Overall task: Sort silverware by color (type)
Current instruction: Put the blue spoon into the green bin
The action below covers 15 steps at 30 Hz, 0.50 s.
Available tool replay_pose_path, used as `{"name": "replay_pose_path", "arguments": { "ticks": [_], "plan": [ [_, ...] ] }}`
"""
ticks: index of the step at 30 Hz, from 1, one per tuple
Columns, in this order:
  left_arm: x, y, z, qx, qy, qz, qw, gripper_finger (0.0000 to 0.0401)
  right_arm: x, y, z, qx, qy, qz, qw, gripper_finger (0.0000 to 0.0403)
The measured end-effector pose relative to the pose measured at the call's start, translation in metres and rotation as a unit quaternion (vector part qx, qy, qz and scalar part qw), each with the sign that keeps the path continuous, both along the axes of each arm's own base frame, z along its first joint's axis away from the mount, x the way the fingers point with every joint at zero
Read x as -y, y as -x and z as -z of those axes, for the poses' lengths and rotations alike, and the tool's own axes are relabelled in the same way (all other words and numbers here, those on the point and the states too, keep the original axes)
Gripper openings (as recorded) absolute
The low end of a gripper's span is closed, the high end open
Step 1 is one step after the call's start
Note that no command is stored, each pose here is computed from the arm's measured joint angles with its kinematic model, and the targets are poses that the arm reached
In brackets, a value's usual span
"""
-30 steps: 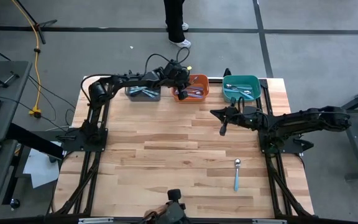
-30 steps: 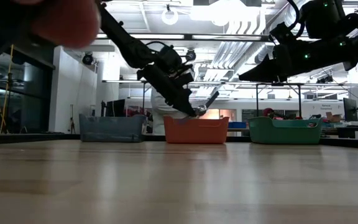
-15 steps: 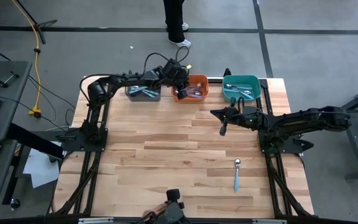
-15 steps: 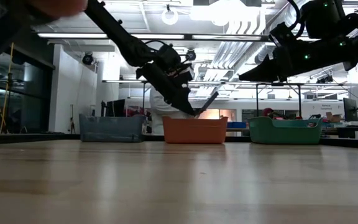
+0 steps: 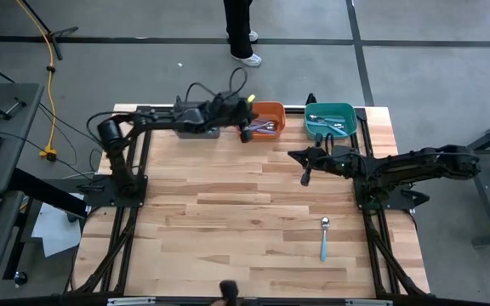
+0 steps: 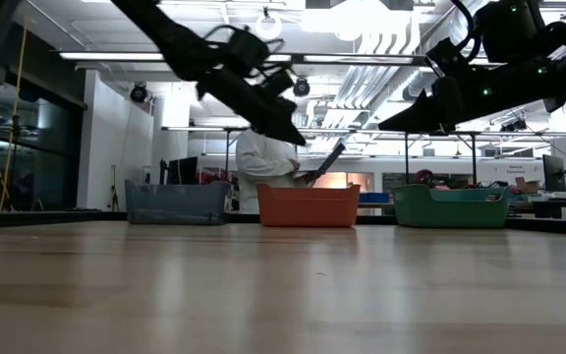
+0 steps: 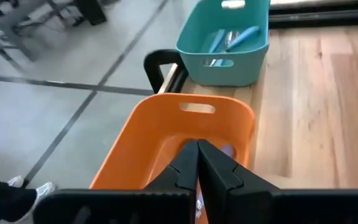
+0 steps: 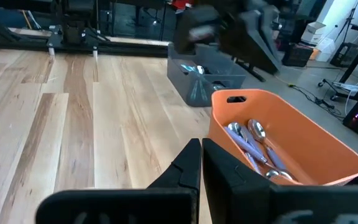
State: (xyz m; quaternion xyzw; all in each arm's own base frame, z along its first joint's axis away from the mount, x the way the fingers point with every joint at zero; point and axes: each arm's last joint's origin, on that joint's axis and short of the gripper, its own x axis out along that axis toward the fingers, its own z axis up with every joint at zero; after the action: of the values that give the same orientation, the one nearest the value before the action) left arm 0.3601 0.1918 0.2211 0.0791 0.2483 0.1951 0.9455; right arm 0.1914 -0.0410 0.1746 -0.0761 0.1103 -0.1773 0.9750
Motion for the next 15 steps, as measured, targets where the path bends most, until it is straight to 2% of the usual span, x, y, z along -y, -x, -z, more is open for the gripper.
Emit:
{"name": "replay_pose_path", "arguments": {
  "ticks": [4,15],
  "plan": [
    [0.031,0.021,0.007,0.034,-0.005,-0.01,0.999,0.0002,0.0,0.001,0.003,-0.008,-0.018,0.003,1.0,0.0],
    [0.116,0.078,0.043,0.116,-0.007,0.043,0.992,0.0001,-0.002,0.004,0.015,-0.034,-0.133,0.019,0.99,0.0]
  ]
}}
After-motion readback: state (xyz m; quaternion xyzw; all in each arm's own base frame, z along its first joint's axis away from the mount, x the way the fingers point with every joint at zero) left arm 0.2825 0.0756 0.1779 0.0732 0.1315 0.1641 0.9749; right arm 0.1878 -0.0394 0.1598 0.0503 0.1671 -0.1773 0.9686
